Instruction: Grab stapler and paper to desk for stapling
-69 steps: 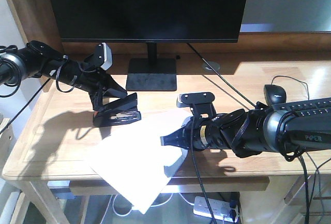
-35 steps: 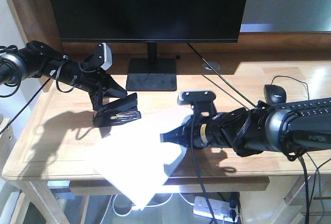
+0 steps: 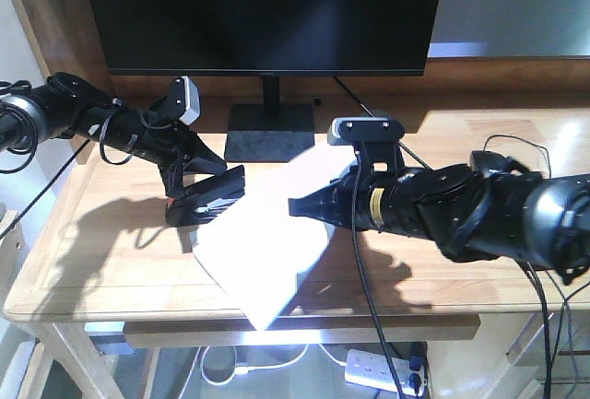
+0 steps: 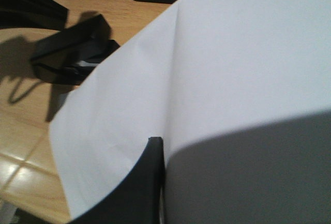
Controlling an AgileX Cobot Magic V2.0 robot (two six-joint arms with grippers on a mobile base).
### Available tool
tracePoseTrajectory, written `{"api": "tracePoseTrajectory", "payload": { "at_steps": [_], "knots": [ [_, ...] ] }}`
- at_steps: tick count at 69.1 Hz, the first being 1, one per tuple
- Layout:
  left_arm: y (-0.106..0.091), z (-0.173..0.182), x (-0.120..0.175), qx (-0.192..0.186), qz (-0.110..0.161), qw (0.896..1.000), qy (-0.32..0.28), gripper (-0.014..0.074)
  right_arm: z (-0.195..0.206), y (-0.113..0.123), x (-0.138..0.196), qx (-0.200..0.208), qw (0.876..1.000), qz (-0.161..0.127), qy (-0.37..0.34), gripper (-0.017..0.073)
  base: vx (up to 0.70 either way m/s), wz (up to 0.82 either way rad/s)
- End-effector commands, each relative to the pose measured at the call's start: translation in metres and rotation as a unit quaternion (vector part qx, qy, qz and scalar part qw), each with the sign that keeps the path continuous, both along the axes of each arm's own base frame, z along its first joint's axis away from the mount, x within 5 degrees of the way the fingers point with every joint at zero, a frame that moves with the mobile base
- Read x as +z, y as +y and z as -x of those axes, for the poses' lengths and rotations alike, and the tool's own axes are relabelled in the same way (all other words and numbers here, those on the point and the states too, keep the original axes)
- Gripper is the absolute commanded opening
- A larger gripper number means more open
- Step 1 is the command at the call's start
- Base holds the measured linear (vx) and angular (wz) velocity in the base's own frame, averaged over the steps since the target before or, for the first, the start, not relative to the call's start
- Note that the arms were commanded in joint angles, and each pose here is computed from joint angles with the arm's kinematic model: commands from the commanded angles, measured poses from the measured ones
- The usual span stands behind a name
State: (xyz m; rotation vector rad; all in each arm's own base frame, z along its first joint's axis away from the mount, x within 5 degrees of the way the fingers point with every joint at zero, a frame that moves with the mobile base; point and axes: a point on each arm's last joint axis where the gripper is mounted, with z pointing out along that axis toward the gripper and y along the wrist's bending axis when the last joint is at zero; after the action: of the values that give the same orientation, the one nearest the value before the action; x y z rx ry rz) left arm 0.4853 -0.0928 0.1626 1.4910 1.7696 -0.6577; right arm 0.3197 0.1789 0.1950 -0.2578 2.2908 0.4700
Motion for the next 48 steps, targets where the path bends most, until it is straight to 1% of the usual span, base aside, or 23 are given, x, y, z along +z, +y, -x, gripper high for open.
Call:
{"api": "tracePoseTrajectory", "payload": {
  "at_steps": [1,9,15,19,24,29,33,43,48],
  "knots": [
    [-0.005,0.001,0.043,0.006,0.035,0.999,-0.037,-0.0006,0.006,0.002,0.042,0.028,0.998,-0.033,-0.045,-0.0003,0.00,0.00],
    [-0.005,0.001,0.043,0.006,0.035,0.999,-0.037,-0.0006,0.017,0.002,0.062,0.051,0.995,-0.061,-0.057,-0.0003,0.00,0.00],
    [-0.005,0.001,0.043,0.006,0.035,0.999,-0.037,-0.0006,0.028,0.002,0.082,0.072,0.991,-0.093,-0.064,-0.0003,0.00,0.00],
    [-0.005,0.001,0.043,0.006,0.035,0.999,-0.037,-0.0006,0.035,0.001,0.094,0.082,0.988,-0.109,-0.071,-0.0003,0.00,0.00],
    [-0.005,0.001,0.043,0.006,0.035,0.999,-0.037,-0.0006,0.044,0.000,0.107,0.098,0.984,-0.125,-0.079,-0.0003,0.00,0.00],
    [-0.005,0.001,0.043,0.006,0.035,0.999,-0.037,-0.0006,0.052,0.000,0.117,0.117,0.980,-0.133,-0.086,-0.0003,0.00,0.00],
    [-0.005,0.001,0.043,0.006,0.035,0.999,-0.037,-0.0006,0.057,0.000,0.121,0.128,0.978,-0.141,-0.081,-0.0003,0.00,0.00],
    [-0.005,0.001,0.043,0.006,0.035,0.999,-0.037,-0.0006,0.068,0.009,0.118,0.198,0.965,-0.165,-0.037,-0.0003,0.00,0.00],
    [-0.005,0.001,0.043,0.006,0.035,0.999,-0.037,-0.0006,0.067,0.010,0.110,0.217,0.961,-0.171,-0.012,-0.0003,0.00,0.00]
  ]
}}
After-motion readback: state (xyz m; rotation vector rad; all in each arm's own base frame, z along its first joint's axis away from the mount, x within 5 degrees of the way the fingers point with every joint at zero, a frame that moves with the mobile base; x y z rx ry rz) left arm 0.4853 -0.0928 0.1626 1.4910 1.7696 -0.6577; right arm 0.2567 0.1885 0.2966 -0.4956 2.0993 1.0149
